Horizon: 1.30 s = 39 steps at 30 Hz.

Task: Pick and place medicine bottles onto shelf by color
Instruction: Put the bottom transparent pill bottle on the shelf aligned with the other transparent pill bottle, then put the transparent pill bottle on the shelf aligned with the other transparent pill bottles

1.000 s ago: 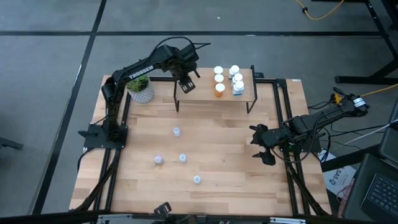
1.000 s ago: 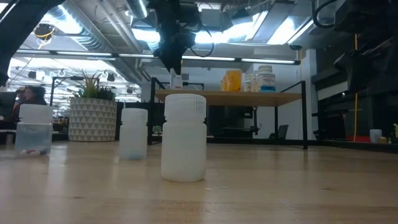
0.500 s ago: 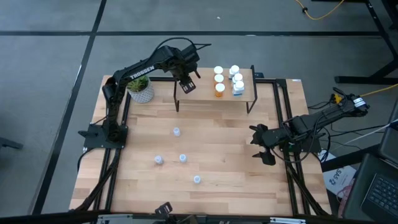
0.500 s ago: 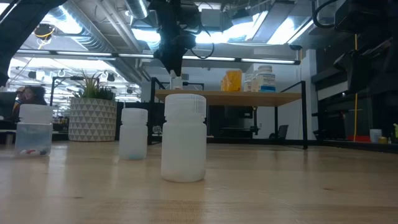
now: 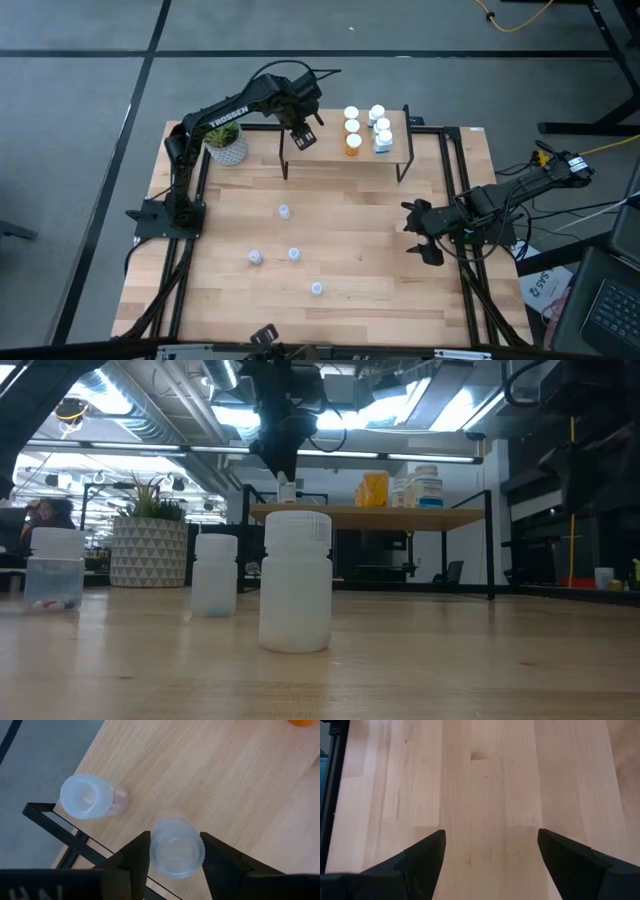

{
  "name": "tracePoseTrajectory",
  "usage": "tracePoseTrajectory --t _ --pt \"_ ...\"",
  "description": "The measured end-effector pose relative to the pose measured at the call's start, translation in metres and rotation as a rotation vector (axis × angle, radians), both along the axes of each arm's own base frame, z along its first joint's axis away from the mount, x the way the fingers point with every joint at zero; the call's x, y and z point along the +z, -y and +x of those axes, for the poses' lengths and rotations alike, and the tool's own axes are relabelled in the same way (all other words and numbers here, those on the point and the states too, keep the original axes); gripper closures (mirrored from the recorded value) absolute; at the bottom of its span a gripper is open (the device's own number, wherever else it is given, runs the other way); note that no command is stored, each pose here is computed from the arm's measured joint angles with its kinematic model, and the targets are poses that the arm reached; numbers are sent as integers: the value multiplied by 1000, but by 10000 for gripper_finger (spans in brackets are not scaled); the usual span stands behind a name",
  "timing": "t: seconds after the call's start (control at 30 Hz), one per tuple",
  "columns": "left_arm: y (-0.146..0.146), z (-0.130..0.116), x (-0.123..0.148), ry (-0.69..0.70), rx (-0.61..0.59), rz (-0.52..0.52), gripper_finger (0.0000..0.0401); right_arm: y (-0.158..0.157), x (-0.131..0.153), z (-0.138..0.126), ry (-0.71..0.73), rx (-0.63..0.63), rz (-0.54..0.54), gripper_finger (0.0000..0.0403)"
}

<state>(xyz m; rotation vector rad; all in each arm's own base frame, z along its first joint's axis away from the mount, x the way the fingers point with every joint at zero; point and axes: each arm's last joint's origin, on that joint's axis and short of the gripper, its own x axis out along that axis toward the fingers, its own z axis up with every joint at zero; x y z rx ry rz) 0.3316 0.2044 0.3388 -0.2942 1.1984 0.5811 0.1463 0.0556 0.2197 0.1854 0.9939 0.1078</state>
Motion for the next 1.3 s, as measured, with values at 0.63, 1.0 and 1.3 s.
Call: tracePoseTrajectory --t 0.63,1.0,1.3 --pt "1 0 0 -7 22 4 231 0 -1 -1 -16 -2 -4 85" --pt "1 -1 19 69 44 37 231 0 -1 -1 -15 -3 -3 85" --pt "43 -15 71 115 59 -79 232 0 -1 -1 -15 -3 -3 85"
